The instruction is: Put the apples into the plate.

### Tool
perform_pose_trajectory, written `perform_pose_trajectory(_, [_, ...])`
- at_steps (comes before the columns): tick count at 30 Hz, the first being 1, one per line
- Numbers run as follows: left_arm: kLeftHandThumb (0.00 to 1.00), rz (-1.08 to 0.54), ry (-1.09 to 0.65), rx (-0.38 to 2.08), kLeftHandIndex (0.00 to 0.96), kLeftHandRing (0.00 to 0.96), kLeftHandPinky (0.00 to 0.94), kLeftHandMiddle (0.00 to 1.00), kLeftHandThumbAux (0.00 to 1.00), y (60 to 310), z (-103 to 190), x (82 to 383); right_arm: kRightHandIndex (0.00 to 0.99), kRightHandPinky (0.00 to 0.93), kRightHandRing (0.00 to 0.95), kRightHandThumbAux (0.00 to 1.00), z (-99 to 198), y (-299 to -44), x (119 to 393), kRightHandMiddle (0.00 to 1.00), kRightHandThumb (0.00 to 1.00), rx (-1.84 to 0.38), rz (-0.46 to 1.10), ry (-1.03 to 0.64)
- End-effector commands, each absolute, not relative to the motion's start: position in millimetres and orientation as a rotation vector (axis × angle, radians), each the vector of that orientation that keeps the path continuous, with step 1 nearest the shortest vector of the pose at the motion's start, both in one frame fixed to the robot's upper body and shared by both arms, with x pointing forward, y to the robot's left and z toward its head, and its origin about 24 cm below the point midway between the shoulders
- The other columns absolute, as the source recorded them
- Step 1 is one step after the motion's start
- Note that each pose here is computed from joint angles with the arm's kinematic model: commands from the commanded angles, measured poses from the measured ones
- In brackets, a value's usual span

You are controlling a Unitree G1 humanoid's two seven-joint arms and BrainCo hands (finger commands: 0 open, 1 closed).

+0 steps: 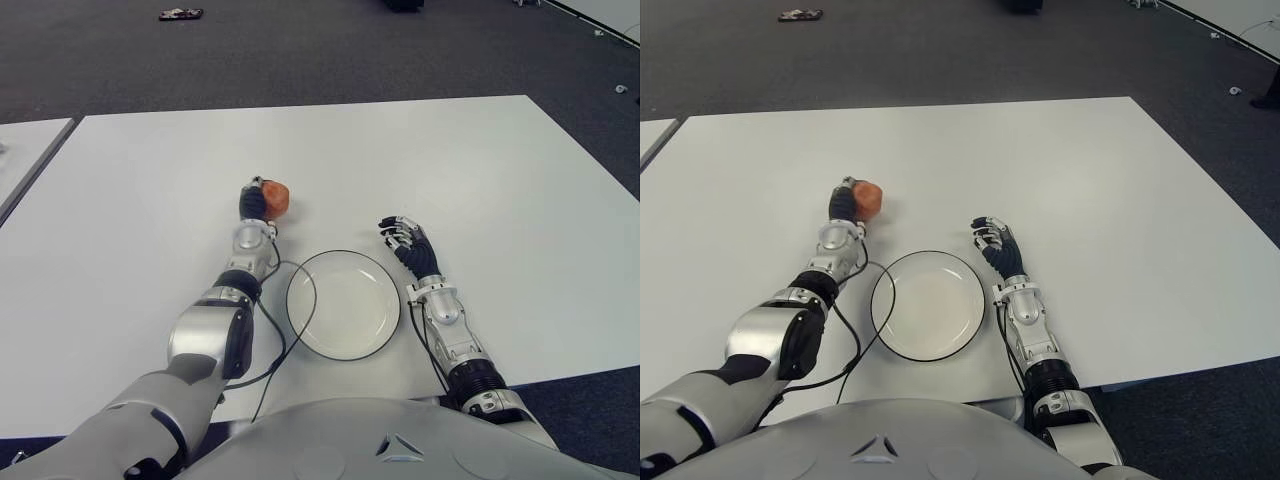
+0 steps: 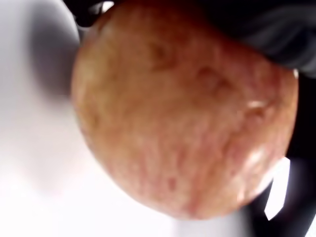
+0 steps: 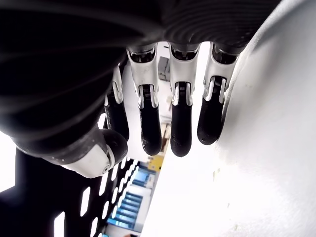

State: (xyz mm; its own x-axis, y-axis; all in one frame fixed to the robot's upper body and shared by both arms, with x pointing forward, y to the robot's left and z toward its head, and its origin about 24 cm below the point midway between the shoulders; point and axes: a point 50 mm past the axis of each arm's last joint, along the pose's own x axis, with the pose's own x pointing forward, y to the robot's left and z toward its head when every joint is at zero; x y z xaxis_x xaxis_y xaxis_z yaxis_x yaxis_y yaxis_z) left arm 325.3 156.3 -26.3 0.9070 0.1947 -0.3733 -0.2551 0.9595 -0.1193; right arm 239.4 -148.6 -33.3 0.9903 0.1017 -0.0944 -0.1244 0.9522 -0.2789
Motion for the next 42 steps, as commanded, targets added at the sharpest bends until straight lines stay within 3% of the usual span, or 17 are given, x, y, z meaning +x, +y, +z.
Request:
perform_pose_trajectory(1, [0.722,0.191,0.398,-0.402,0.443,0.88,0.892,0.882,0.701,150.9,-27.2,327.0,0.292,0.35,0.334,0.676,-61.5,-150.8,218.8,0.34,0.67,-0.289,0.126,0.237])
perform_pose_trajectory(13, [0.725,0.131,0.356,-0.73,0.443,0.881,0.904,0.86,0.699,164.2,-9.9,336.8,0.301,0.341,0.327,0.675,-61.1,-147.5,218.9,0.334,0.655,-0.28,0.125,0.224])
perform_pose_trajectory(35, [0.727,0.095,0.357,-0.789,0.444,0.877,0.907,0.85,0.697,170.5,-4.9,337.0,0.297,0.328,0.309,0.675,-63.6,-146.5,219.2,0.321,0.646,-0.278,0.128,0.237])
perform_pose_trajectory(42, [0.727,0.012,0.326,-0.835,0.444,0.879,0.908,0.855,0.697,166.6,7.7,339.0,0.298,0.323,0.311,0.671,-63.5,-146.6,219.1,0.323,0.644,-0.293,0.127,0.231])
